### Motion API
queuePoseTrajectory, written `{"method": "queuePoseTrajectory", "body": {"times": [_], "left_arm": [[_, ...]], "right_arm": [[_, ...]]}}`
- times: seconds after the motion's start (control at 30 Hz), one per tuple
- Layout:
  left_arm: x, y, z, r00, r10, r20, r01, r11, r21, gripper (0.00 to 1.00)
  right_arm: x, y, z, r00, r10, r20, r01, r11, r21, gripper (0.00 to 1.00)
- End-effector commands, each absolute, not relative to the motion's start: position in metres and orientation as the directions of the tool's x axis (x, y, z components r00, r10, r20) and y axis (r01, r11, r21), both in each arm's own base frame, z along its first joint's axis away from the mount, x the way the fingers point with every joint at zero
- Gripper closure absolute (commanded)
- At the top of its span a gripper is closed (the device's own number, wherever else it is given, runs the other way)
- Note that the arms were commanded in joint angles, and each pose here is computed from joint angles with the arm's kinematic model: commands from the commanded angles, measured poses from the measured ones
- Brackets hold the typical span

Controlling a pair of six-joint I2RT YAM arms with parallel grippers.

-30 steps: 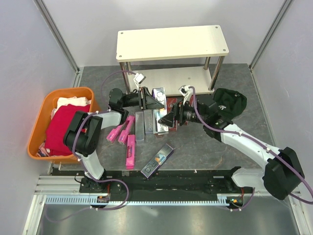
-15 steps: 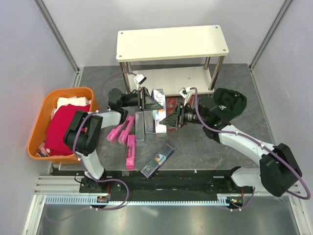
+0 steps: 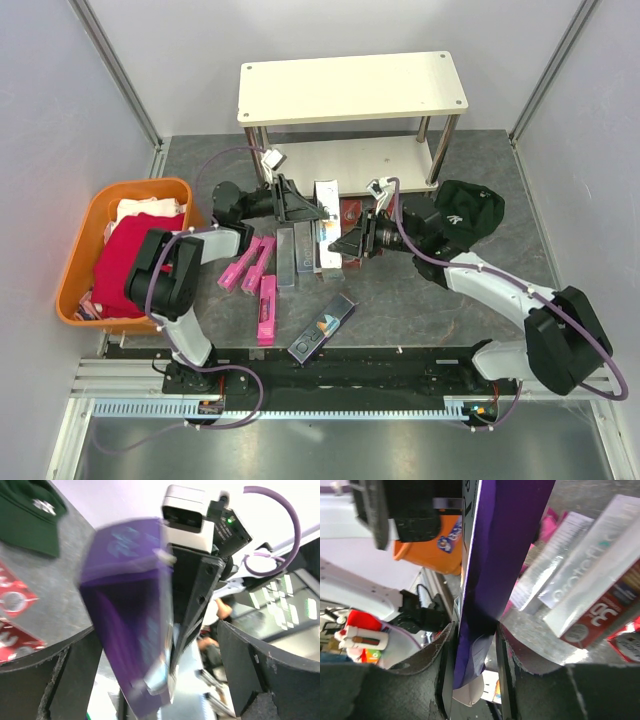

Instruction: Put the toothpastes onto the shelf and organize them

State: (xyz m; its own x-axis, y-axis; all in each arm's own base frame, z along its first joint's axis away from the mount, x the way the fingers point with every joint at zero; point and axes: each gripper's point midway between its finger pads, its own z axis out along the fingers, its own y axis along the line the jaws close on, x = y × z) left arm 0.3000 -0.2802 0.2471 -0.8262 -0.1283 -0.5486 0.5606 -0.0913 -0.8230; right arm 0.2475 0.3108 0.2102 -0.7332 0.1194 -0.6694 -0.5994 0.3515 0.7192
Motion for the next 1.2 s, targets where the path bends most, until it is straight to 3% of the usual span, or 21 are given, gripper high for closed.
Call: {"method": "queuePoseTrajectory", "body": {"times": [0.0, 0.07, 0.1, 0.17, 0.23, 0.33, 0.77, 1.17], "left_arm": [[0.316, -0.257, 0.256, -0.674, -0.217, -0.706, 0.718, 0.029, -0.695, 0.00], [0.323, -0.252, 0.238, -0.744, -0.205, -0.636, 0.622, 0.134, -0.772, 0.00], [0.329, -0.250, 0.232, -0.693, -0.180, -0.698, 0.668, 0.204, -0.715, 0.00], [0.337, -0.239, 0.207, -0.729, -0.175, -0.662, 0.575, 0.370, -0.730, 0.00], [0.353, -0.222, 0.208, -0.643, -0.174, -0.746, 0.577, 0.531, -0.621, 0.00], [0.357, -0.199, 0.206, -0.603, -0.193, -0.774, 0.494, 0.672, -0.552, 0.00], [0.340, -0.185, 0.228, -0.550, -0.219, -0.805, 0.480, 0.706, -0.520, 0.00], [0.333, -0.184, 0.226, -0.549, -0.218, -0.807, 0.485, 0.703, -0.520, 0.00]], "right_arm": [[0.278, 0.311, 0.222, -0.666, 0.156, -0.730, -0.632, 0.403, 0.662, 0.78], [0.289, 0.312, 0.223, -0.657, 0.165, -0.736, -0.630, 0.416, 0.656, 0.78], [0.294, 0.314, 0.215, -0.668, 0.161, -0.727, -0.617, 0.427, 0.662, 0.78], [0.304, 0.318, 0.219, -0.657, 0.171, -0.734, -0.623, 0.425, 0.657, 0.78], [0.317, 0.324, 0.216, -0.658, 0.178, -0.732, -0.616, 0.433, 0.658, 0.78], [0.338, 0.336, 0.216, -0.646, 0.186, -0.741, -0.627, 0.424, 0.653, 0.78], [0.441, 0.384, 0.173, -0.717, 0.189, -0.671, -0.583, 0.364, 0.726, 0.77], [0.517, 0.405, 0.175, -0.749, 0.228, -0.622, -0.555, 0.298, 0.777, 0.76]]}}
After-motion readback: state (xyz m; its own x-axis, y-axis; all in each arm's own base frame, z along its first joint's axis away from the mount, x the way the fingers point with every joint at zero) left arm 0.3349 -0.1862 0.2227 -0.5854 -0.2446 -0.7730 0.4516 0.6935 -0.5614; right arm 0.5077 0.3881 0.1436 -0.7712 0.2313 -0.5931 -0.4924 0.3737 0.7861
